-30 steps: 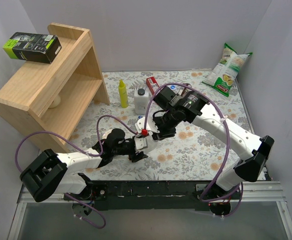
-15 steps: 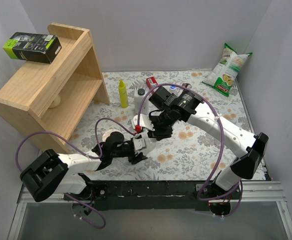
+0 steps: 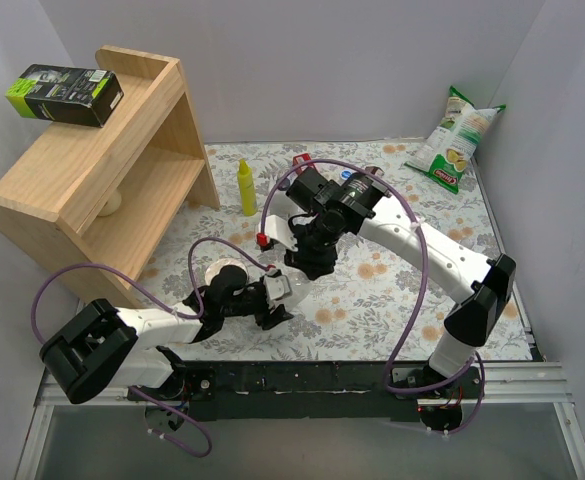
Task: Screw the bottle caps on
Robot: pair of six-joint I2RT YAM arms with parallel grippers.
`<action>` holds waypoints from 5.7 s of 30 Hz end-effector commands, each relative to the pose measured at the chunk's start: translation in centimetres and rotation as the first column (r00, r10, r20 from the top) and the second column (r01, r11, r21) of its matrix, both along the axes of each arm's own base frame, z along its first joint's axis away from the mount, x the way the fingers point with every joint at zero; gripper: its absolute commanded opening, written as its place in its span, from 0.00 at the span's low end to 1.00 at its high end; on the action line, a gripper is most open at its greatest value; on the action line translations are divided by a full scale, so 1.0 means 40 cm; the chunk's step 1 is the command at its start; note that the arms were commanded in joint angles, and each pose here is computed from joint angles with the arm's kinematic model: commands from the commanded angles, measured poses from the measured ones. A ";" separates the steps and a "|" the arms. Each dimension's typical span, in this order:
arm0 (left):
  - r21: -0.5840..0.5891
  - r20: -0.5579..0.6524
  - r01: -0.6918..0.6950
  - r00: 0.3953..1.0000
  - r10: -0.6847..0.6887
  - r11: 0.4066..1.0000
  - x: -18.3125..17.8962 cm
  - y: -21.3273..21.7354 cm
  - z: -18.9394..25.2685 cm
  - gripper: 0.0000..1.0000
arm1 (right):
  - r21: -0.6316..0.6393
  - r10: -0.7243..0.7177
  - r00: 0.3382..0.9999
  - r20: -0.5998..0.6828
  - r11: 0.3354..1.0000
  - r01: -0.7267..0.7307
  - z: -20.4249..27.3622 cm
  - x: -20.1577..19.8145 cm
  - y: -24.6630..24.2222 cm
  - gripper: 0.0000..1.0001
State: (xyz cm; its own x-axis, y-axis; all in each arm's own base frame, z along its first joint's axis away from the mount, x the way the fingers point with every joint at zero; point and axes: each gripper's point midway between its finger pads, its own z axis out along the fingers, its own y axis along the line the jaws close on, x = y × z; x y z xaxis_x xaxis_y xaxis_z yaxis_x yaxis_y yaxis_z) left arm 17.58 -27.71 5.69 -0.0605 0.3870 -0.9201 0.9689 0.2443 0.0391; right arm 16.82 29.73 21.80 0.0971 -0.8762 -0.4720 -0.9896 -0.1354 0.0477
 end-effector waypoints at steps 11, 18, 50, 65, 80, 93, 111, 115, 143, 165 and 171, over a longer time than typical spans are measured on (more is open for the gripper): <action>-0.157 0.056 -0.035 0.997 0.045 0.987 0.048 -0.049 0.125 0.00 | 0.037 -0.050 0.998 0.023 0.998 0.049 0.066 0.007 0.026 0.86; -0.163 -0.002 -0.065 0.998 0.066 0.985 0.034 -0.038 0.111 0.00 | 0.206 0.002 0.999 0.035 0.979 -0.009 0.160 -0.019 0.053 0.93; -0.213 -0.127 -0.085 0.990 0.059 0.973 0.056 -0.078 0.199 0.00 | 0.550 0.010 1.000 0.009 0.835 -0.013 0.220 0.035 0.068 0.87; -0.235 -0.151 -0.133 0.984 0.099 0.963 0.068 -0.077 0.210 0.00 | 0.517 -0.022 1.000 0.011 0.856 0.012 0.207 0.028 0.041 0.86; -0.232 -0.104 -0.070 0.994 0.046 0.970 0.057 -0.083 0.212 0.00 | 0.502 -0.070 0.997 0.033 0.864 0.045 0.189 0.066 0.050 0.85; -0.263 -0.163 -0.145 0.981 0.104 0.954 0.068 -0.075 0.217 0.00 | 0.455 -0.067 0.997 0.028 0.889 0.047 0.158 0.071 0.040 0.85; -0.271 -0.183 -0.145 0.978 0.097 0.952 0.062 -0.074 0.216 0.00 | 0.381 -0.194 0.981 0.009 0.908 0.176 0.112 0.135 -0.020 0.85; -0.255 -0.189 -0.125 0.979 0.077 0.959 0.054 -0.076 0.208 0.00 | 0.492 -0.101 0.993 0.055 0.869 0.061 0.203 0.133 0.002 0.86; -0.268 -0.204 -0.093 0.978 0.038 0.959 0.049 -0.090 0.211 0.00 | 0.518 0.047 0.997 0.057 0.853 -0.070 0.188 0.053 0.042 0.91; -0.280 -0.239 -0.153 0.967 0.086 0.948 0.064 -0.084 0.209 0.00 | 0.492 0.020 0.996 0.088 0.869 -0.061 0.184 0.055 0.037 0.91; -0.281 -0.237 -0.163 0.967 0.096 0.946 0.068 -0.082 0.213 0.00 | 0.473 0.005 0.996 0.094 0.880 -0.049 0.172 0.064 0.035 0.91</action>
State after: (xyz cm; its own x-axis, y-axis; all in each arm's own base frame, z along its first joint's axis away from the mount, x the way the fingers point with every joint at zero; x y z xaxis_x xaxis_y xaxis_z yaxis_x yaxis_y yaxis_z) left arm 19.16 -30.86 12.52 -0.3419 0.1233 -0.9316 0.9031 0.3171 -0.2895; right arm 20.12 31.50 28.45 0.1776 -0.5430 -0.8208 -0.9825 -0.1455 -0.1163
